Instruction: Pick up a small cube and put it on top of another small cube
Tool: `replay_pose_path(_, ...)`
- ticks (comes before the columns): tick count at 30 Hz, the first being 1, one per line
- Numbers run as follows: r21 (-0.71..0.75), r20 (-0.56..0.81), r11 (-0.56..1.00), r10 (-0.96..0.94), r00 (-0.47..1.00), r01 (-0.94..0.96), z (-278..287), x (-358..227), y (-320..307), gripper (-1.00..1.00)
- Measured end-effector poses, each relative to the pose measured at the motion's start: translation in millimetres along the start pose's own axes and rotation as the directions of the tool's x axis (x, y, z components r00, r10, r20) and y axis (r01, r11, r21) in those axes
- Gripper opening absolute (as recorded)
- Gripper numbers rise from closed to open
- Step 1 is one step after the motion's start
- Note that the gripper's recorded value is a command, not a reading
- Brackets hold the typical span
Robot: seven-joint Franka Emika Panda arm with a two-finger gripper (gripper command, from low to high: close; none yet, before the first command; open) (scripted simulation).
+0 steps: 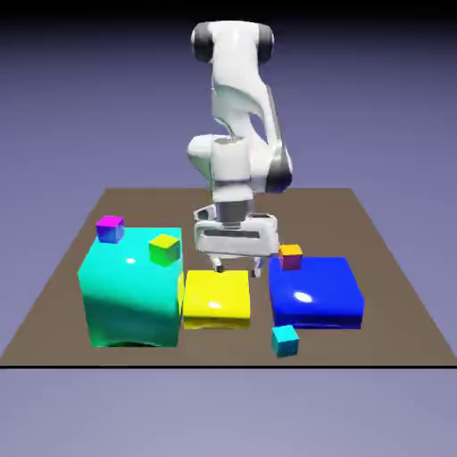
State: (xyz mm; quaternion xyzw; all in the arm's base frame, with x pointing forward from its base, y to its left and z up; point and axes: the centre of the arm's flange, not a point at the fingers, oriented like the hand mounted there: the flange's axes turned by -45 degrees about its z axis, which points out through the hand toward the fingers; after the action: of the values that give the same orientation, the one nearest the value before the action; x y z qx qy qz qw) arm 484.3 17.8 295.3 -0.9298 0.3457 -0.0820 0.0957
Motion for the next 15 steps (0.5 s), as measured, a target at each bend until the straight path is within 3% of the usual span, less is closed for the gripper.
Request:
replay_pose_path(5, -0.054, 0.194, 0.964, 0.265, 0.944, -0.26, 57.5, -2.5, -5.9, 0.0)
replay_pose_path(10, -0.164, 0.372, 0.859, 0.509, 0.776, -0.485, 107.8, -11.5, -14.4, 0.0)
replay_pose_path(13, -0.241, 0.449, 0.782, 0.615, 0.648, -0.575, 129.7, -17.4, -20.7, 0.0)
replay_pose_path(15, -0.24, 0.451, 0.782, 0.615, 0.647, -0.576, 142.9, -22.2, -21.4, 0.0)
